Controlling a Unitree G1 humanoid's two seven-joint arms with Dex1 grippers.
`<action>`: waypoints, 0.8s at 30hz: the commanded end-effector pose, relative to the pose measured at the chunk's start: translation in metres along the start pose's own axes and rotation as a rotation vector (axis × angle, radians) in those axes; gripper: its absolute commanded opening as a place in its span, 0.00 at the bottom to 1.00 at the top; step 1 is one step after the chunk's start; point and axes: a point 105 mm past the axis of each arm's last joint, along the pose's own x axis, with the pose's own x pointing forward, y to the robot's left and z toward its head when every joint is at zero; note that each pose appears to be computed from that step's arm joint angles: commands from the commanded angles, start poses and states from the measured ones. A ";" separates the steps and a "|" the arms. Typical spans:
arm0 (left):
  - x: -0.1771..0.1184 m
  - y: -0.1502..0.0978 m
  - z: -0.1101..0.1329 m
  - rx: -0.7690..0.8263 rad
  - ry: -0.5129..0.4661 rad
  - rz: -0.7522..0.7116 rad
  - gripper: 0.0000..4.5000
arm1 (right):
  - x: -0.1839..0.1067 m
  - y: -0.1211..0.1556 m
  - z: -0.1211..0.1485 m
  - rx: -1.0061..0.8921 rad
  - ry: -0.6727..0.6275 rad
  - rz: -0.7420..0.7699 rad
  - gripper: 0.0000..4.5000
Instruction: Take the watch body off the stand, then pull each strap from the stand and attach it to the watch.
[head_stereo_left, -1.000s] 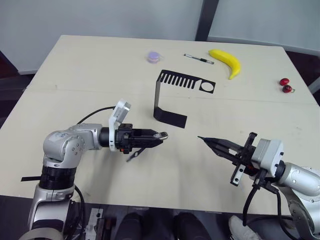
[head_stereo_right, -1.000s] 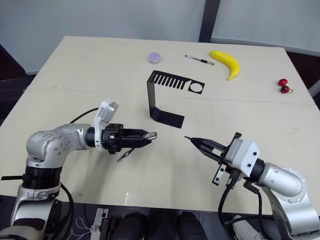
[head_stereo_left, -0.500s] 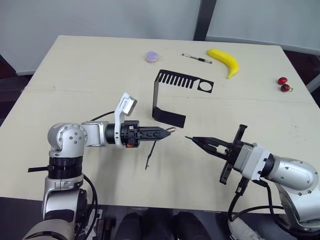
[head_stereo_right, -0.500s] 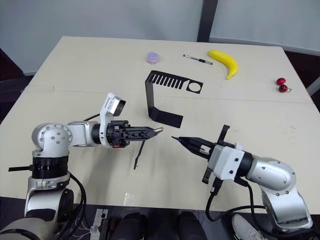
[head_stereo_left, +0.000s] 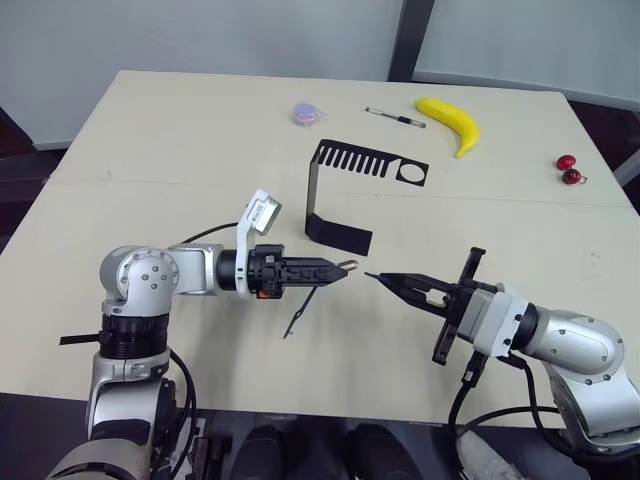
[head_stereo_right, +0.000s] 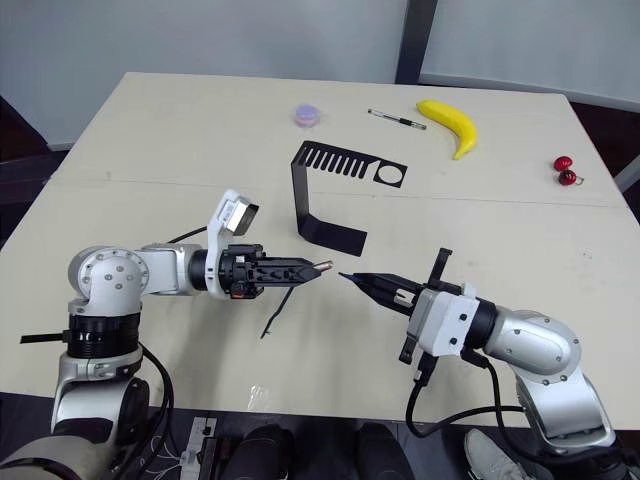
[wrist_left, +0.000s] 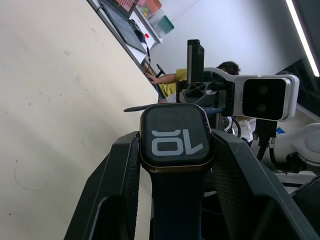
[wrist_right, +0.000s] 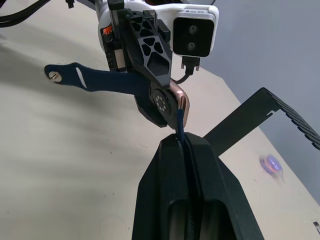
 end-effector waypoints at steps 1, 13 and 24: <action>0.004 -0.010 0.000 0.051 0.014 -0.029 0.35 | 0.001 -0.004 0.006 -0.015 -0.030 -0.019 0.00; 0.003 -0.008 0.001 0.071 0.004 -0.012 0.35 | 0.002 -0.005 0.002 -0.027 -0.033 -0.002 0.00; 0.004 -0.004 0.001 0.074 0.001 0.013 0.35 | 0.004 -0.004 0.003 -0.027 -0.045 -0.003 0.00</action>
